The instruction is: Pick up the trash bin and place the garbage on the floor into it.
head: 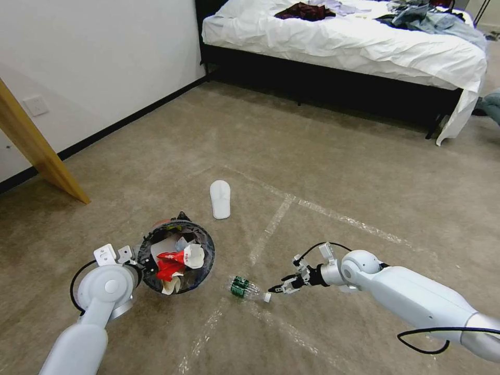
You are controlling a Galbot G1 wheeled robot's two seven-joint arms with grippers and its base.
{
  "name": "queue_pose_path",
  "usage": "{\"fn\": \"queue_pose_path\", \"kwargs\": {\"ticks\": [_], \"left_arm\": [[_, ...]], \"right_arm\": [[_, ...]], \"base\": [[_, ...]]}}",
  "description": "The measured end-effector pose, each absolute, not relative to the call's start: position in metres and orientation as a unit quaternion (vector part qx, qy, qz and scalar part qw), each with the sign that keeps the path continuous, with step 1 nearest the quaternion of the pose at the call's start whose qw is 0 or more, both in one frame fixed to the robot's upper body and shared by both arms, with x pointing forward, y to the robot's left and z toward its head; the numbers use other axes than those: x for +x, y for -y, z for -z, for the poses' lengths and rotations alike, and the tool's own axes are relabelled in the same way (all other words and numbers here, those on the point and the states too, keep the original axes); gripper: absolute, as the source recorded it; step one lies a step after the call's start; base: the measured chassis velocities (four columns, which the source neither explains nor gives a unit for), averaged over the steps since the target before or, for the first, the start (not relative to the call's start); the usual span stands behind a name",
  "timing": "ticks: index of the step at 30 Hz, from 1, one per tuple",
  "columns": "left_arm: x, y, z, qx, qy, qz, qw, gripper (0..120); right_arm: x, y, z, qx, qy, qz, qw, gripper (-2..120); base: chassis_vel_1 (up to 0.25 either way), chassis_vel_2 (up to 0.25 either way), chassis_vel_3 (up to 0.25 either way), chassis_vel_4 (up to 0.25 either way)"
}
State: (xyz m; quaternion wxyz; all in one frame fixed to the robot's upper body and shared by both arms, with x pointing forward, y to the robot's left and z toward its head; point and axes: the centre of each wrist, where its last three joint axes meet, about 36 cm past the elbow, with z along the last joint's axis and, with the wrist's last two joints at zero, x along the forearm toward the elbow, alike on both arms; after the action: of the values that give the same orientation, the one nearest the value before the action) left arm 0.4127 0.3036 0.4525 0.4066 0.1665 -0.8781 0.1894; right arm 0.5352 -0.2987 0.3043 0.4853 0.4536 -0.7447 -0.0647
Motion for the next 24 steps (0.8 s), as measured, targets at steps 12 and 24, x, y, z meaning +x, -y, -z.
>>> {"fn": "queue_pose_path", "kwargs": {"ticks": [12, 24], "left_arm": [[0.416, -0.301, -0.449, 0.163, 0.878, -0.191, 0.407, 0], [0.413, -0.302, -0.441, 0.166, 0.878, -0.194, 0.405, 0]], "right_arm": [[0.552, 0.300, -0.298, 0.460, 0.733, 0.011, 0.501, 100], [0.595, 0.302, -0.314, 0.488, 0.697, -0.151, 0.504, 100]], "base": [[0.000, 0.000, 0.000, 0.000], [0.000, 0.000, 0.000, 0.000]]}}
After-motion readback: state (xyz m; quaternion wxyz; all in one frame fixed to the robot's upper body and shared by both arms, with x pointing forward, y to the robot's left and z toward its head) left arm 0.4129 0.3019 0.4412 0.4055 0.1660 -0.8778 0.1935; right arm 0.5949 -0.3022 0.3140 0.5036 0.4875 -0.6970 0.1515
